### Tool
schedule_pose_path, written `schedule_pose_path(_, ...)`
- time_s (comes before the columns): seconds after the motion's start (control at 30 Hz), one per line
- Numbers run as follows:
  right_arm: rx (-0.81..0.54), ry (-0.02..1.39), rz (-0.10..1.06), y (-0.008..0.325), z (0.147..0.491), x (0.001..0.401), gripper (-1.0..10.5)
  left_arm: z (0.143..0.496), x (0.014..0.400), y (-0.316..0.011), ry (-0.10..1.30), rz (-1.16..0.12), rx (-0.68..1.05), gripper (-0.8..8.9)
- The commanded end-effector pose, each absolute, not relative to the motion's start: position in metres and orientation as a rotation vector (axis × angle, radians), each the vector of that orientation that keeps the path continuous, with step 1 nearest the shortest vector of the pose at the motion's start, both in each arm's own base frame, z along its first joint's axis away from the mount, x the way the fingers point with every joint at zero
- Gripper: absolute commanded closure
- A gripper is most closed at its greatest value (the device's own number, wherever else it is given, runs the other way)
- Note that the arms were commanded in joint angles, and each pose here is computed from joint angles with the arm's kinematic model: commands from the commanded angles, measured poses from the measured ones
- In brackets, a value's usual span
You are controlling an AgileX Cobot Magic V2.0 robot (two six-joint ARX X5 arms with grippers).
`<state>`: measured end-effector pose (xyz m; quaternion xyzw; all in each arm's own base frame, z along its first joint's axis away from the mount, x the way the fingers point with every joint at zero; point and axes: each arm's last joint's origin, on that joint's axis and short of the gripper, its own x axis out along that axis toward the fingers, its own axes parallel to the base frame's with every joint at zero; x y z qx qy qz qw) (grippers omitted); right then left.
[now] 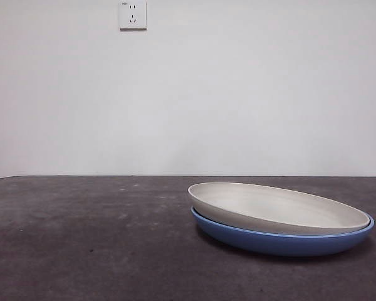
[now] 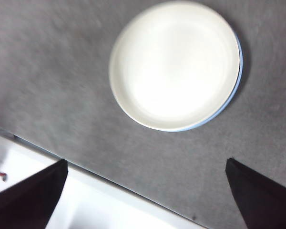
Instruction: Pick up the white plate, put it on the blue plate, put it on desk
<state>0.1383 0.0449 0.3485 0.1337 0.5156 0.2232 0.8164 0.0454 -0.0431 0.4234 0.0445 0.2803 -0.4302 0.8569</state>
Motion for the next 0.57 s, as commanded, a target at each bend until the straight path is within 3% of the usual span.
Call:
schedule_pose_path(0.03, 0.229, 1.169, 0.49, 0.049, 0.335, 0.172, 2.6, 0.427, 0.045, -0.043, 0.562, -0.912, 0.103, 2.41)
schedule_pose_path(0.33, 0.244, 1.275, 0.432, 0.046, 0.278, 0.256, 2.6, 0.425, 0.044, -0.042, 0.589, -0.91, 0.107, 2.41)
schedule_pose_path(0.57, 0.263, 1.343, 0.415, 0.043, 0.234, 0.294, 2.6, 0.425, 0.044, -0.042, 0.59, -0.91, 0.107, 2.41)
